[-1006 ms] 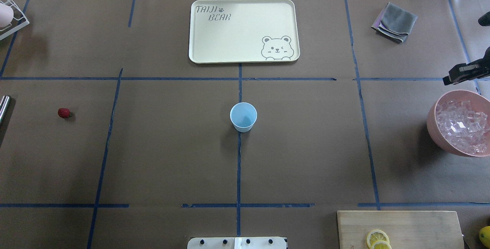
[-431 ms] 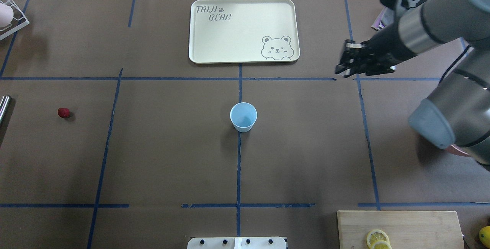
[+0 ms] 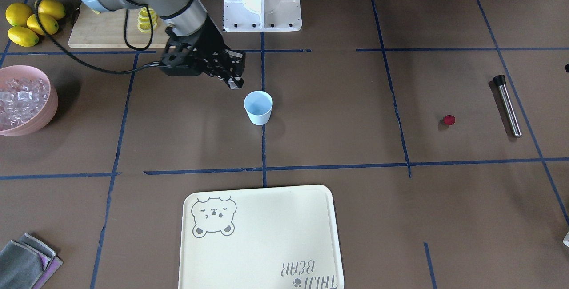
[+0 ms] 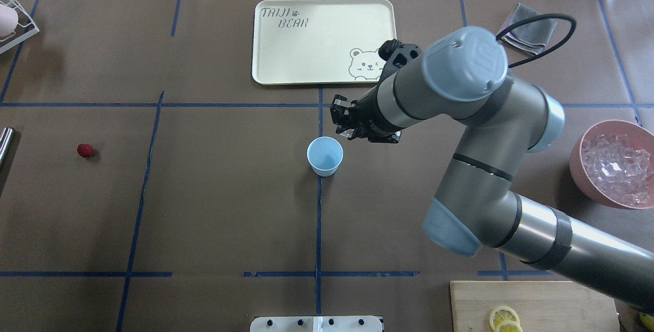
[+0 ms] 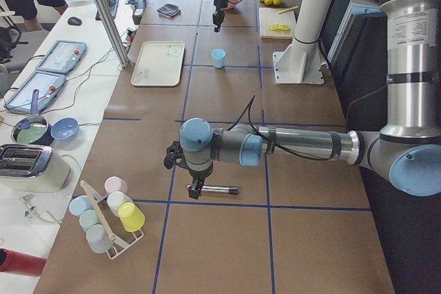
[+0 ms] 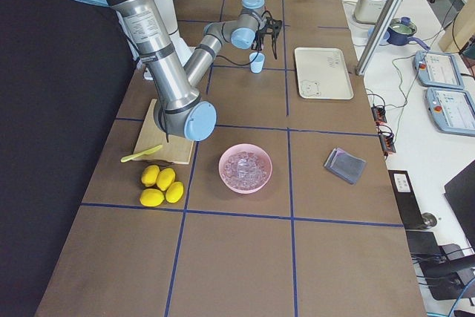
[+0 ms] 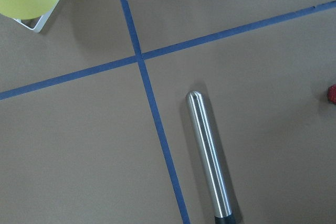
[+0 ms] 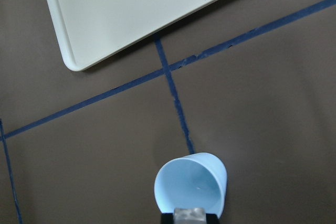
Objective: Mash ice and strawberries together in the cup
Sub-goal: 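Carry the ice cube over the light-blue cup and open the right gripper, then move the right gripper back over the pink ice bowl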
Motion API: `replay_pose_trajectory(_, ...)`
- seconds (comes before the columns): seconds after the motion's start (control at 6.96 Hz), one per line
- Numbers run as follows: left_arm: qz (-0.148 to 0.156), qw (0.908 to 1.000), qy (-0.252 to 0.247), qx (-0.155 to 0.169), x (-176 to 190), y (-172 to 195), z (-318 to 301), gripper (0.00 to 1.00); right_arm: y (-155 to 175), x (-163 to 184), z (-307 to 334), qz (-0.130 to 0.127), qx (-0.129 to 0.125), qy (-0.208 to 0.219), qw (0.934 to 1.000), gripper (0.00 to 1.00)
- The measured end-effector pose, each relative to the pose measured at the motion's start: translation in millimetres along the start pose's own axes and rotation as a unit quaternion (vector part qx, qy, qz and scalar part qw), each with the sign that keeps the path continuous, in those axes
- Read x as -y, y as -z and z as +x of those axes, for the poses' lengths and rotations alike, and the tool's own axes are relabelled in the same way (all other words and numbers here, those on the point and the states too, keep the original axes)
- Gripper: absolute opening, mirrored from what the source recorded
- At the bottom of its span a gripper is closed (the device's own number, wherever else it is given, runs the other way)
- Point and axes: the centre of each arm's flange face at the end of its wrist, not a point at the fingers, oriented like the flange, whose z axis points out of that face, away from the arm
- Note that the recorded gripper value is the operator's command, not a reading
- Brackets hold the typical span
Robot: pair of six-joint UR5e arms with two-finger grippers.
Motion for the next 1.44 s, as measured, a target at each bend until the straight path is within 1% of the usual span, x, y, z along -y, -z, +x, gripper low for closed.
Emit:
replay_pose_trajectory(0.29, 0.001, 1.0000, -0.001, 0.000, 0, 1, 1, 1.00, -40, -20, -19, 0.015, -0.014, -0.003, 0.9998, 0.03)
replay_pose_trajectory(0.43, 0.002, 1.0000, -0.002, 0.000, 1, 2, 2, 1.00, -50, -22, -22, 0.022, -0.019, -0.003, 0.9996, 0.40)
replay_pose_trajectory(0.58, 0.003, 1.0000, -0.004, 0.000, 2, 3, 3, 1.00, -59, -22, -20, 0.026, -0.026, -0.002, 0.9993, 0.99)
replay_pose_trajectory(0.86, 0.005, 1.0000, -0.006, 0.000, 3, 5, 5, 1.00, -74, -30, -14, 0.024, -0.039, -0.002, 0.9989, 1.00)
replay_pose_trajectory(1.01, 0.005, 1.0000, -0.006, 0.001, 3, 5, 5, 1.00, -74, -31, -11, 0.024, -0.040, 0.000, 0.9989, 1.00)
replay_pose_trajectory(1.15, 0.005, 1.0000, -0.006, 0.001, 3, 5, 5, 1.00, -58, -25, -2, 0.025, -0.033, -0.001, 0.9991, 1.00)
replay_pose_trajectory(1.29, 0.004, 1.0000, -0.006, 0.001, 3, 5, 5, 1.00, -23, 0, 26, 0.024, -0.028, -0.006, 0.9993, 1.00)
replay_pose_trajectory(1.44, 0.005, 1.0000, -0.007, 0.001, 4, 5, 6, 1.00, 18, 38, 69, 0.017, -0.032, -0.006, 0.9993, 1.00)
